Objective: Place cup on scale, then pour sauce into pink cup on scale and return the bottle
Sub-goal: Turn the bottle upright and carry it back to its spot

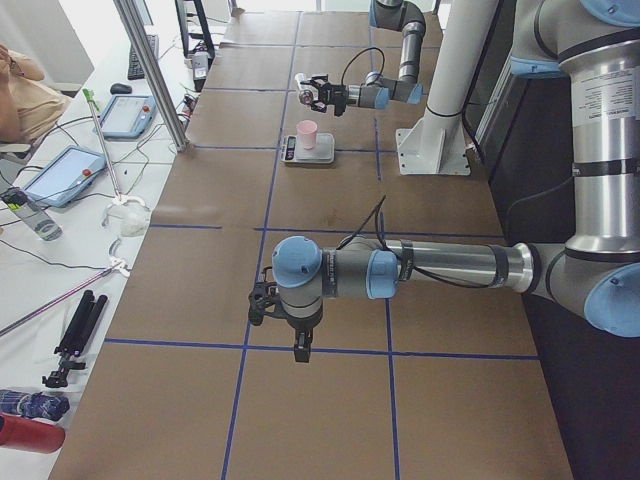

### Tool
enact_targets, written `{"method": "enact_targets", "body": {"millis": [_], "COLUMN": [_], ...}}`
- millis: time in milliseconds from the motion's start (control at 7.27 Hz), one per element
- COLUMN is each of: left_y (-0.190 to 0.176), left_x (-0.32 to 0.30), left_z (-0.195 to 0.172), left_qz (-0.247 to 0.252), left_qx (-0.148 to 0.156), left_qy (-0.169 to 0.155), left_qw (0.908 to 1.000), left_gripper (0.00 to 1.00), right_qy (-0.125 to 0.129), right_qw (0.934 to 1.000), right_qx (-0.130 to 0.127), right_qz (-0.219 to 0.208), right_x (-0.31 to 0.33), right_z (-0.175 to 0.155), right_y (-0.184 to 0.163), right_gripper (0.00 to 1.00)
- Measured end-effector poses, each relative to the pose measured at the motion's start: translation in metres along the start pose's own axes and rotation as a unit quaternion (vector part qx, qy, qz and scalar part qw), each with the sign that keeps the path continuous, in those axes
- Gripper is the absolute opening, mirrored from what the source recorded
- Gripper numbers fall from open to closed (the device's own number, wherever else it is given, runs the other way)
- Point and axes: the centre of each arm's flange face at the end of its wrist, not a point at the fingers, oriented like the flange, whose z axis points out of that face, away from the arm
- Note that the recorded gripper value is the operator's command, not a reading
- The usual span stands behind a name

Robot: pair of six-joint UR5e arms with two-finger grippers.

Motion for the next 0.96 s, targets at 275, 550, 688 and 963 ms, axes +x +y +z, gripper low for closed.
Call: {"method": "enact_targets", "body": {"millis": [275, 550, 688, 963], "left_y": [0.000, -0.001, -0.001, -0.002], "left_x": [0.001, 0.006, 0.007, 0.009], "left_z": [-0.002, -0.006, -0.008, -0.009], "left_qz": [0.002, 0.006, 0.008, 0.009], "left_qx": [0.002, 0.006, 0.008, 0.009], "left_qy": [0.000, 0.000, 0.000, 0.000], "left_qw": [1.0000, 1.0000, 0.9999, 0.9999], "left_gripper": [1.00, 1.00, 1.00, 1.00], "right_qy": [-0.043, -0.092, -0.108, -0.131], "right_qw": [0.9925, 0.9694, 0.9525, 0.9132], "right_qx": [0.016, 0.034, 0.038, 0.036], "right_qz": [0.113, 0.225, 0.282, 0.384], "right_x": [0.013, 0.023, 0.027, 0.045], "right_z": [-0.002, -0.003, -0.004, -0.006], "right_y": [0.005, 0.011, 0.011, 0.010], "right_gripper": [0.00, 0.00, 0.00, 0.00]}}
